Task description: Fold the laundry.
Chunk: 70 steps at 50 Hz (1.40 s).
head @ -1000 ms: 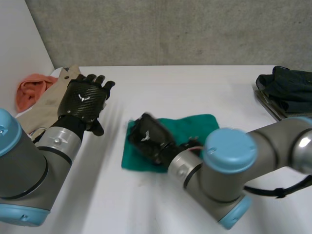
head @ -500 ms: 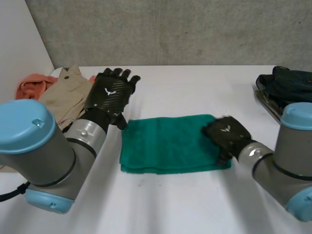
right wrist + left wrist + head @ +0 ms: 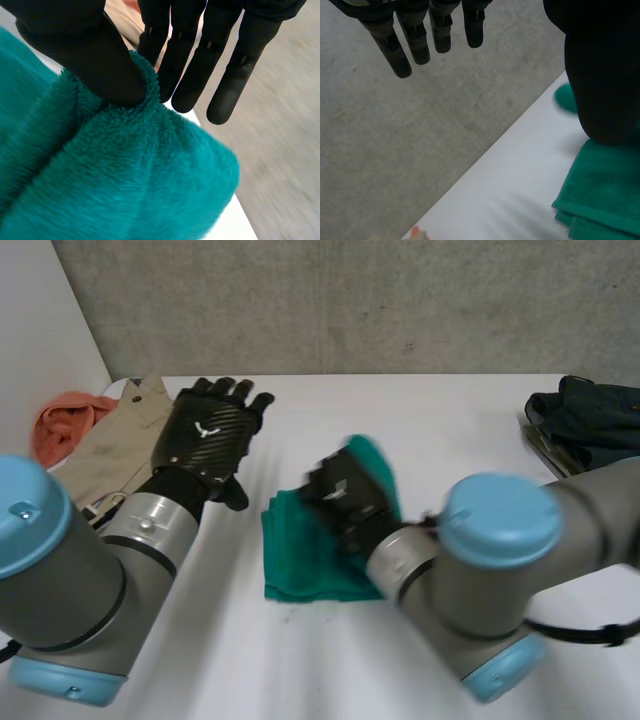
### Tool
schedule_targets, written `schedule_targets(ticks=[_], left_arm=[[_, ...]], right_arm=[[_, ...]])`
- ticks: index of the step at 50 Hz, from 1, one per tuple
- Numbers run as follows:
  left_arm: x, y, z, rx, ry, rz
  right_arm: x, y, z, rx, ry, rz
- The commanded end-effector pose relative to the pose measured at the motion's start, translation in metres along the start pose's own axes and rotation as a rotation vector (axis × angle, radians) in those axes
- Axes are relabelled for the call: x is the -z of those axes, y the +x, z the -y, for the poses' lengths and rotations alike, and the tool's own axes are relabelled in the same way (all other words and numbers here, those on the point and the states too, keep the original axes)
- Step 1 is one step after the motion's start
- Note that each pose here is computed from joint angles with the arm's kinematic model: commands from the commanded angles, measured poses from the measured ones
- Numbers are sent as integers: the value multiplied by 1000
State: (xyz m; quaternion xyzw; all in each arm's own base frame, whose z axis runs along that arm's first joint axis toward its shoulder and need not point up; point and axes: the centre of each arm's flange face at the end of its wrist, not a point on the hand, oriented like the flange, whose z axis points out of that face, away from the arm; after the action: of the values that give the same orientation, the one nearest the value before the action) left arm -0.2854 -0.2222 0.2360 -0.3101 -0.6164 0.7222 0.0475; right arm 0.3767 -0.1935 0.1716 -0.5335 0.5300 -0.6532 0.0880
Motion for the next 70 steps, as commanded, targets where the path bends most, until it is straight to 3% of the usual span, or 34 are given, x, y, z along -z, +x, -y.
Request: schedule_targets(ticks=[1,5,10,14,22,29,35,42,46,54,64,70], left_arm=[[2,-15,-8,4,-31,43],[-1,-17,-5,35,-20,49],[-18,-16,9,127,36,40],[-31,10,7,206,21,-37],[-51,68,-25,268,-153,-198],[-45,74,-66,222,-358,-150],[-37,70,-82,108,-440,-95],[-29,71,-85,12,-463,-112],[-30,70,-71,18,-422,-114],[-27,42,7,63,-195,-79],[-12,33,39,108,-56,-220],[-10,35,34,167,-73,-241]], right_arm=[[-3,-50,1,-18,42,156],[0,-35,9,-148,52,114],[6,69,7,-460,57,-126],[12,94,-19,-656,-58,-163],[3,84,-51,-752,-229,-115],[-10,64,-70,-797,-301,2],[-16,49,-84,-768,-344,37],[-19,50,-90,-569,-396,-29],[-16,59,-80,-463,-392,-62],[4,80,-34,-399,-226,-172],[35,2,-25,-352,-139,-58],[28,-32,-51,-344,-188,2]])
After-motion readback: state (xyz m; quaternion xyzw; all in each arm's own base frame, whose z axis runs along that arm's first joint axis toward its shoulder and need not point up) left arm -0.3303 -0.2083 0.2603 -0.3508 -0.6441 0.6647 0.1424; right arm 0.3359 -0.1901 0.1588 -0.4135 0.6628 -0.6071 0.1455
